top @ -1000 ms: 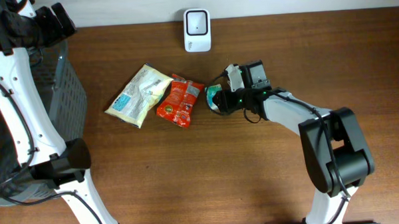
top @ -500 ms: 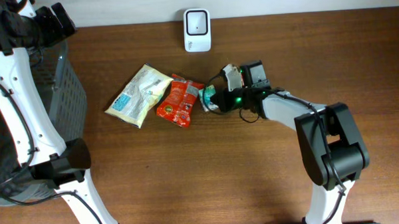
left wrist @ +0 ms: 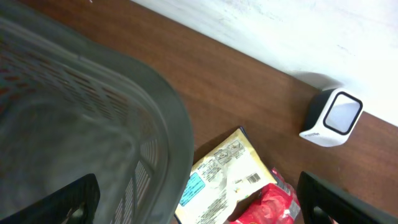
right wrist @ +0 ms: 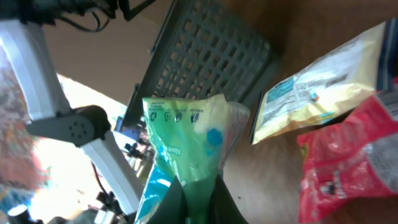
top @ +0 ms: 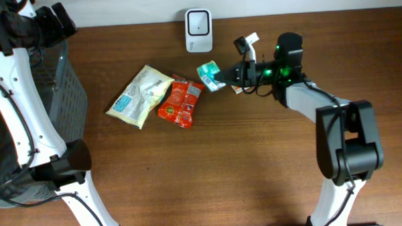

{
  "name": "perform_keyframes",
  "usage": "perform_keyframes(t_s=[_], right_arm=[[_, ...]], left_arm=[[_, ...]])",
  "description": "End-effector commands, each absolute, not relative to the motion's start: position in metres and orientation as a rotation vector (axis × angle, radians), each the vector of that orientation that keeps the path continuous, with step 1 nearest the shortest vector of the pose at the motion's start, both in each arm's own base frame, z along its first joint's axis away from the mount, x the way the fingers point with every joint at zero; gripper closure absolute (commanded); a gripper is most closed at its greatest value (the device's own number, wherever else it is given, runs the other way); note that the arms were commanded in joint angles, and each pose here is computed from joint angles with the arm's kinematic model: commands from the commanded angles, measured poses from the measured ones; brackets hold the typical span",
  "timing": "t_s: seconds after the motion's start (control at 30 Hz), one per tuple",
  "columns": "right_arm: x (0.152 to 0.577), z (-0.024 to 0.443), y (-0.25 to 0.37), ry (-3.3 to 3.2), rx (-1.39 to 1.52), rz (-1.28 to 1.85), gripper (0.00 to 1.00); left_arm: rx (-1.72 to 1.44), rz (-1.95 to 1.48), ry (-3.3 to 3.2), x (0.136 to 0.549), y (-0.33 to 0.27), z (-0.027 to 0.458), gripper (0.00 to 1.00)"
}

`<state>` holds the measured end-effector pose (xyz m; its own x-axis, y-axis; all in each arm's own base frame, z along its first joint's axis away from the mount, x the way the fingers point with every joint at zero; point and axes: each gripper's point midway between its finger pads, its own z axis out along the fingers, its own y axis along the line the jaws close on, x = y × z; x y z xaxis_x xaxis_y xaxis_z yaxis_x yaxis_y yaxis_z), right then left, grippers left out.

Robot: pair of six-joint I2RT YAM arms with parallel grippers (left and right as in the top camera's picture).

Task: Scan the item barcode
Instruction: 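Lift the Kleenex pack and hold its barcode over the white scanner, then carry the Kleenex pack off to the right side with the right gripper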

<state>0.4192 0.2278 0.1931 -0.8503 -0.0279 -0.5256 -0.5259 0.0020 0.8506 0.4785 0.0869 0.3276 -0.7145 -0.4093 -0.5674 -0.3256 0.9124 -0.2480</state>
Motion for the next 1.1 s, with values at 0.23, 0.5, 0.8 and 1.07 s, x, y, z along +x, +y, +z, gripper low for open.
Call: perform_keyframes(t_s=[0.23, 0.5, 0.8, 1.07], right_arm=[[0.432, 0.243, 0.265, 1.774, -0.479, 1.874, 0.96], [0.440, 0.254, 0.263, 1.630, -0.564, 1.728, 0.96], [0.558, 0.172, 0.184, 2.139, -0.106, 0.181, 0.96], [0.599, 0.171, 0.214, 1.811, -0.460, -0.365, 0.96]], left_arm=[[-0.505, -0.176, 2.418, 0.478, 0.087, 0.332, 0.01], [-0.505, -0.176, 2.418, 0.478, 0.087, 0.332, 0.01], [-0.505, -0.176, 2.418, 0.478, 0.087, 0.332, 0.01], [-0.505, -0.176, 2.418, 0.478, 0.087, 0.332, 0.01]])
